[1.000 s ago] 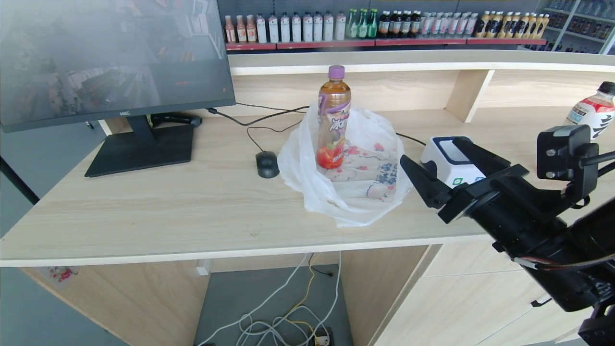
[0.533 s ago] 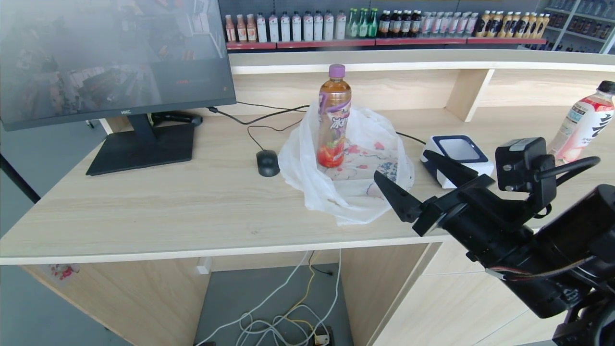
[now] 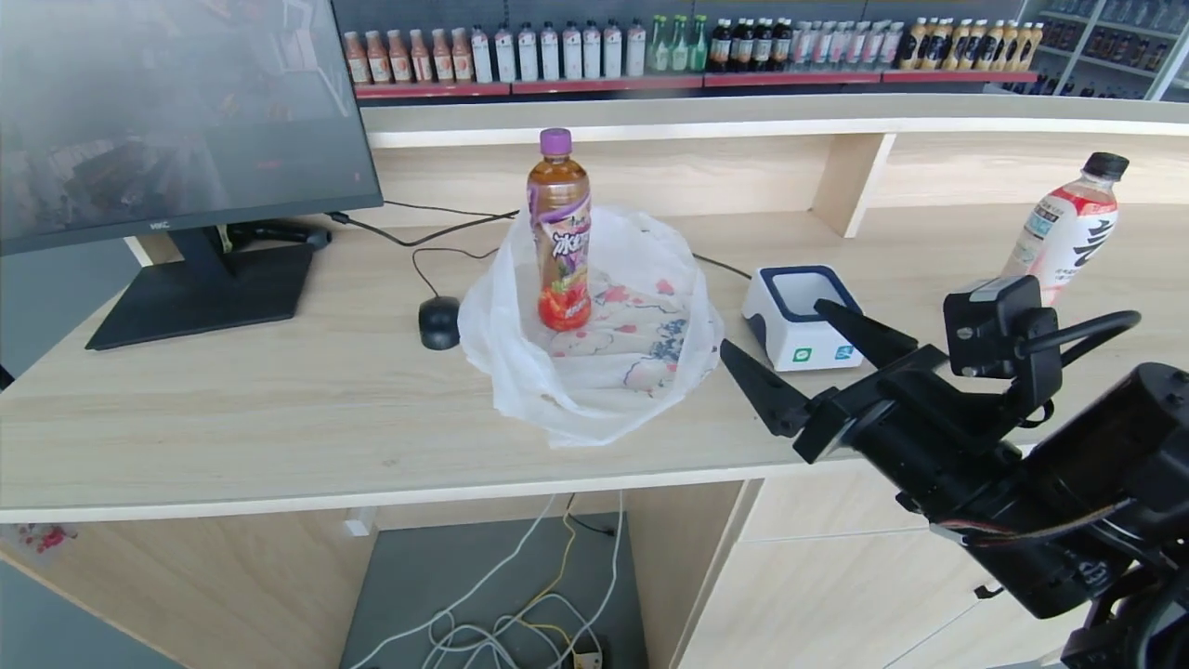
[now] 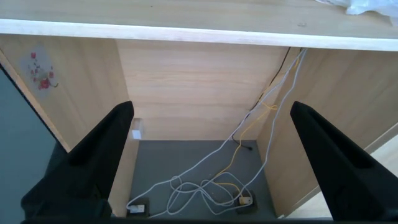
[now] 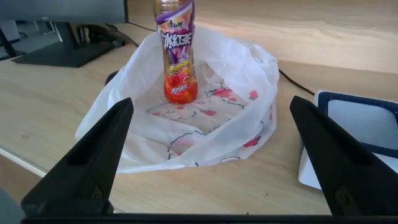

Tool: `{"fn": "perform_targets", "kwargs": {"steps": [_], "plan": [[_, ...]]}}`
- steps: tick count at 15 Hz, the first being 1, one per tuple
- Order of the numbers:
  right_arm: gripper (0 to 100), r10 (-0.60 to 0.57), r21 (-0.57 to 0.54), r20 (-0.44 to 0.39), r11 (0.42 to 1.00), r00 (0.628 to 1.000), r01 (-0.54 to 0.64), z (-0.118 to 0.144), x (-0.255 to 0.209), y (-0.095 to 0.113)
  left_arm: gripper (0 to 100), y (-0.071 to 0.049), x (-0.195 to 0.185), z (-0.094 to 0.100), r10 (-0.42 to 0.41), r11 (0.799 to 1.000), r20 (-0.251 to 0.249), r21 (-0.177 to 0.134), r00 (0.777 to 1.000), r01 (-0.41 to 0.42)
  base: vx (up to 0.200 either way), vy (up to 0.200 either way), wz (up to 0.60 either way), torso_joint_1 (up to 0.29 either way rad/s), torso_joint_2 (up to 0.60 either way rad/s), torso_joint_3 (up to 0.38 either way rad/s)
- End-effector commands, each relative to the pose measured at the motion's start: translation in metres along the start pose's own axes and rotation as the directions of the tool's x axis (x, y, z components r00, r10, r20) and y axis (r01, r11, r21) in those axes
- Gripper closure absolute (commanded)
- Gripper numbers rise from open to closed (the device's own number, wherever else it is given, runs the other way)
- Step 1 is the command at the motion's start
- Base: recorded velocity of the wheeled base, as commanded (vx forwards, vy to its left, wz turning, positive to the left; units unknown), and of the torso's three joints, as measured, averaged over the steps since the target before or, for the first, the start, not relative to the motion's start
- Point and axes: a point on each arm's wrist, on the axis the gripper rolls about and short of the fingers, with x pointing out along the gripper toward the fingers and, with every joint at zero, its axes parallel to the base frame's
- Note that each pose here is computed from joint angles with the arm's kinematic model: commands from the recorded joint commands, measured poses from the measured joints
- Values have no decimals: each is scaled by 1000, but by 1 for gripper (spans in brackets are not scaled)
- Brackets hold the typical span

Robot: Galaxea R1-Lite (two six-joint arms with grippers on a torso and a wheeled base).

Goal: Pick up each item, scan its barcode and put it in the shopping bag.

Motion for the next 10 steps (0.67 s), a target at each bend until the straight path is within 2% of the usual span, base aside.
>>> {"fn": "perform_targets", "kwargs": {"steps": [1, 2, 5, 10], "plan": [[0, -5, -1, 10, 1000, 1000, 5, 2, 2, -1, 0, 0, 0, 0, 0, 1000, -1, 0, 1000, 0, 0, -200, 0, 2, 2, -2], [0, -10, 0, 16, 1000, 1000, 10, 3, 2, -2, 0, 0, 0, 0, 0, 1000, -1, -1, 1000, 0, 0, -200, 0, -2, -2, 7], [0, -177, 27, 18, 984, 984, 177, 7, 2, -9, 0, 0, 0, 0, 0, 1000, -1, -3, 1000, 0, 0, -200, 0, 4, 1, -1], [0, -190, 34, 14, 981, 982, 190, 5, 5, -9, 0, 0, 0, 0, 0, 1000, -1, -3, 1000, 0, 0, -200, 0, 2, 0, 3]]}}
